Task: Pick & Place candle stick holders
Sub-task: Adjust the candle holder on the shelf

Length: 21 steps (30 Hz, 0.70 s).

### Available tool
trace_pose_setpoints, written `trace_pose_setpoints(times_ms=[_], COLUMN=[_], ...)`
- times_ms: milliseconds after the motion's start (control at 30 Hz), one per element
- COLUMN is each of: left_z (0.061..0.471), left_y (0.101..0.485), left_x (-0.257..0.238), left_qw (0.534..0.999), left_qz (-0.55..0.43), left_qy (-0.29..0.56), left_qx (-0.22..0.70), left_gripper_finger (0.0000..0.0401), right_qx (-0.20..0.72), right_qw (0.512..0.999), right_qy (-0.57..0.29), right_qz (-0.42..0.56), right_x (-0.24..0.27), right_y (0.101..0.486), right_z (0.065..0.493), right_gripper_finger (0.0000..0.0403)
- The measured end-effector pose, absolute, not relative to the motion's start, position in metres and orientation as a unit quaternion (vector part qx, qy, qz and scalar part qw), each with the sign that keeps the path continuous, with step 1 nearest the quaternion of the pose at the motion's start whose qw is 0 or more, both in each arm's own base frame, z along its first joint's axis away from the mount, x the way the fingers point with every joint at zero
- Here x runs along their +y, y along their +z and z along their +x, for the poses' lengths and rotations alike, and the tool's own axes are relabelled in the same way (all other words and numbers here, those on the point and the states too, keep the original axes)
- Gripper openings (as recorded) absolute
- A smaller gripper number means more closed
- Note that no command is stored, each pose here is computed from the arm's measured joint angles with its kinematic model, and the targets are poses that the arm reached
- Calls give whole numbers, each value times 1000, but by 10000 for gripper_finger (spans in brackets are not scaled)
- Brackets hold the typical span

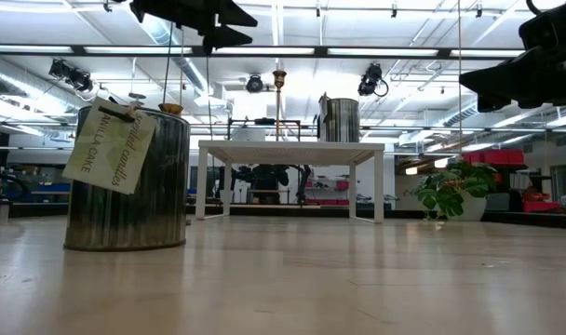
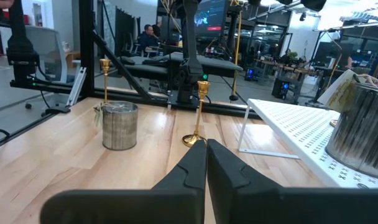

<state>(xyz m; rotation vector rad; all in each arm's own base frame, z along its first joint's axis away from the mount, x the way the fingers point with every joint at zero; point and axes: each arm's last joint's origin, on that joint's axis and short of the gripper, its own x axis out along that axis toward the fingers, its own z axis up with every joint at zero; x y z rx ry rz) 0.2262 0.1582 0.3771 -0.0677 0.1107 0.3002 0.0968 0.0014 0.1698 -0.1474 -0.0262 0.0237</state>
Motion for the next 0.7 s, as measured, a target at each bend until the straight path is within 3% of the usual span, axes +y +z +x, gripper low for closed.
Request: trace_pose_setpoints(times_ms=[700], left_z=[222], left_y=[373], left_x=[151], left_qw=[984], left_qz=[-55], left_qy=[144], left_qx=[91], left_gripper_finger=[270], right_qx=[-13], right_qw=[997], right_qy=[12], right_qz=[-74], right_x=[1], right_y=[170], right_z=[97], right_gripper_finger=[17])
